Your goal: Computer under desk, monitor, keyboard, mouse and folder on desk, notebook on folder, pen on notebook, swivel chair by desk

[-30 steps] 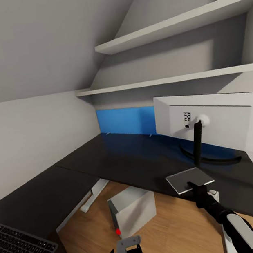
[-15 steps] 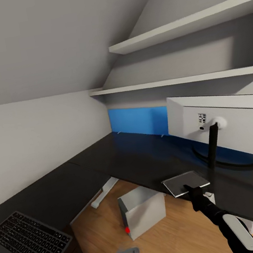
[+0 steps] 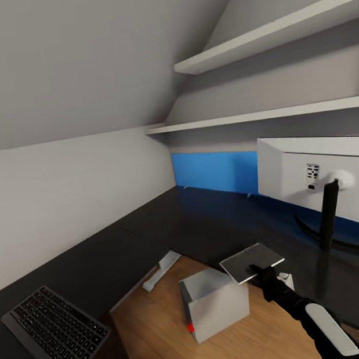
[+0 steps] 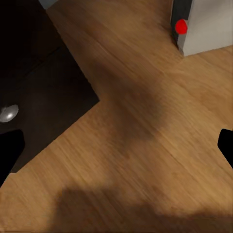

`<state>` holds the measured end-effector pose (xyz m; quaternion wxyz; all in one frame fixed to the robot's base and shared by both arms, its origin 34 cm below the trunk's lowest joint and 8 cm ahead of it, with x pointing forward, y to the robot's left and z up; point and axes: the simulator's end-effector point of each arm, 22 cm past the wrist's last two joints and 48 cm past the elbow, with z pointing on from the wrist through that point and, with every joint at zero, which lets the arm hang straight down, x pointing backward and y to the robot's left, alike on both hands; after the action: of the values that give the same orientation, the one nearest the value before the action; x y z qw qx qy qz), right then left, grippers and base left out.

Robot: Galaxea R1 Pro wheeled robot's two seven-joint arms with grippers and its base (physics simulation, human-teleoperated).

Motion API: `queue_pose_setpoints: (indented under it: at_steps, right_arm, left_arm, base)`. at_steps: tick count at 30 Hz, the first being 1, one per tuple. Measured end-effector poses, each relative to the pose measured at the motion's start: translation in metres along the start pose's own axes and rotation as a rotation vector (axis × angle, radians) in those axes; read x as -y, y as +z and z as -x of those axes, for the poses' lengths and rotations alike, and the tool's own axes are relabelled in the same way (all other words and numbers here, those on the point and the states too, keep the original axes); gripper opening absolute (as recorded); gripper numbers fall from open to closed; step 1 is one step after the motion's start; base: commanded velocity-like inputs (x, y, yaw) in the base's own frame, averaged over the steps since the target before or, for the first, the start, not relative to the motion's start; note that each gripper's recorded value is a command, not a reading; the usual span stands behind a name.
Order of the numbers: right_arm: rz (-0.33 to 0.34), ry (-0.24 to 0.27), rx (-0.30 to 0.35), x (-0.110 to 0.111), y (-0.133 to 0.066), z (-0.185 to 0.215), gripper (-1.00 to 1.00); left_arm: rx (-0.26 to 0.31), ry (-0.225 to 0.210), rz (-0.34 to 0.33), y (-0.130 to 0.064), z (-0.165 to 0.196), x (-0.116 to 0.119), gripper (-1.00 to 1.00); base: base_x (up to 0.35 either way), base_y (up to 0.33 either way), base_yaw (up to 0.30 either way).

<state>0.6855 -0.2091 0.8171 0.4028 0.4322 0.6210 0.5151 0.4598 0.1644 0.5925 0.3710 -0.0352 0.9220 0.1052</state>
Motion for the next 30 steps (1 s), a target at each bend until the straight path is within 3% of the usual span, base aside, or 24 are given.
queue_pose_setpoints:
  at_steps: [8,9,14,16,18,21,30]
  right_arm:
    - [0.001,-0.032,-0.047,-0.003,0.004,-0.021,-1.0]
    - [-0.002,-0.049,-0.081,-0.003,0.005,-0.036,-1.0]
    - [0.0,-0.075,-0.129,-0.005,0.008,-0.059,-1.0]
    - [-0.001,-0.082,-0.14,-0.005,0.008,-0.064,-1.0]
    - [-0.001,-0.088,-0.151,-0.005,0.008,-0.069,-1.0]
    - [-0.001,-0.09,-0.153,-0.006,0.008,-0.07,-1.0]
    - [0.005,-0.089,-0.157,-0.008,0.007,-0.069,-1.0]
  left_arm:
    - [0.041,-0.036,0.016,0.003,0.004,-0.009,1.0]
    - [0.053,-0.038,0.024,0.005,0.006,-0.015,1.0]
    - [0.062,-0.041,0.034,0.007,0.008,-0.021,1.0]
    - [0.076,-0.058,0.046,0.008,0.011,-0.028,1.0]
    - [0.131,-0.133,0.084,0.012,0.025,-0.047,1.0]
    - [0.152,-0.164,0.1,0.014,0.03,-0.055,1.0]
    - [0.146,-0.161,0.115,0.016,0.021,-0.06,1.0]
  base:
    - [0.136,-0.311,0.249]
    - [0.118,-0.284,0.25]
    - [0.05,-0.165,0.251]
    - [0.012,-0.042,0.251]
    - [0.004,-0.013,0.251]
    - [0.002,-0.006,0.248]
    - [0.0,-0.001,0.098]
